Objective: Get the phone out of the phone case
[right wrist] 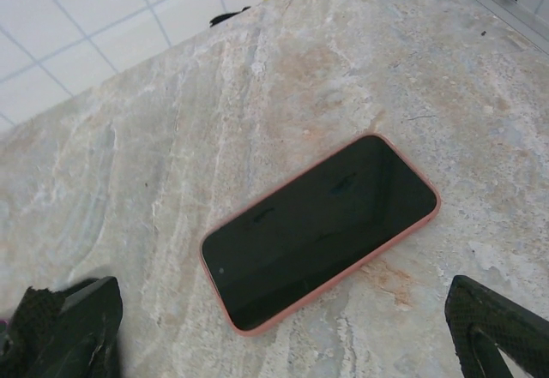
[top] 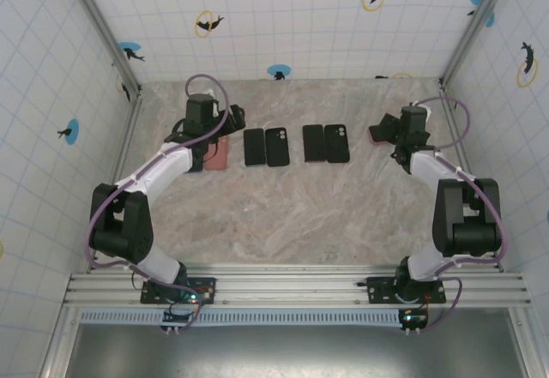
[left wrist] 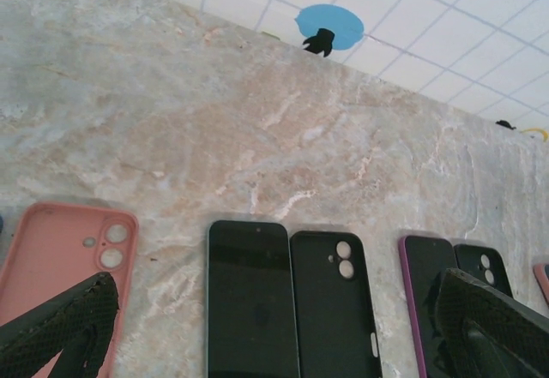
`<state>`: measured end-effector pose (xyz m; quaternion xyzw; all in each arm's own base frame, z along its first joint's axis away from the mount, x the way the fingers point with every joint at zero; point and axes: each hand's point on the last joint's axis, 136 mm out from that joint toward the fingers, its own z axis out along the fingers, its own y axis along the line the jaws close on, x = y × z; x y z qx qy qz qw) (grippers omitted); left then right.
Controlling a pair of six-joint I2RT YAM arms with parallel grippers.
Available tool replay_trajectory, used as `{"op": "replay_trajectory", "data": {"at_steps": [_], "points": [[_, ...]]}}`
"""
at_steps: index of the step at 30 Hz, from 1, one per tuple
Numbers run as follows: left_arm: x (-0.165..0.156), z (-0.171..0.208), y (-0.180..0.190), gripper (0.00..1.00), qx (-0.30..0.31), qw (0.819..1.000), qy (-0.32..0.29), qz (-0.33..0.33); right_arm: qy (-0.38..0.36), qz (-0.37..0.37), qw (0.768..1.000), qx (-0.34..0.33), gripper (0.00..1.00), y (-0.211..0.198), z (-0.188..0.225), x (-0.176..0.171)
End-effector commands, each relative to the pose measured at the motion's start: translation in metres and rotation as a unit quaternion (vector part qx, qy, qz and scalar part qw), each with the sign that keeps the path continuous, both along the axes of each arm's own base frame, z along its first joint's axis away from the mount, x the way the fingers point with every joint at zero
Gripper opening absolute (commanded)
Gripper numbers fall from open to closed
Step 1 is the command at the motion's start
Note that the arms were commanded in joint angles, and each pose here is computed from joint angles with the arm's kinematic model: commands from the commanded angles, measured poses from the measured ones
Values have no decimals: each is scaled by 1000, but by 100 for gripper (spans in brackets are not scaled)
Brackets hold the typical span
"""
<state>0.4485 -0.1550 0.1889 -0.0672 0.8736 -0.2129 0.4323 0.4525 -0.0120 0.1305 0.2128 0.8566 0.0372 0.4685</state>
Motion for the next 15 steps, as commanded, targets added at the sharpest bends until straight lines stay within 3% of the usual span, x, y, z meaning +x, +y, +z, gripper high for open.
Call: {"op": "replay_trajectory", "data": {"at_steps": [1, 4, 15], "points": [[4, 6, -10, 98, -21, 999, -17, -31, -3, -52, 997, 56, 99, -10, -1, 10], [7, 3, -12, 98, -25, 999, -12, -34, 47, -104, 989, 96, 99, -19, -21, 15], [14, -6, -16, 98, -29, 998, 11, -45, 112, -179, 971, 115, 99, -24, -53, 40]]}}
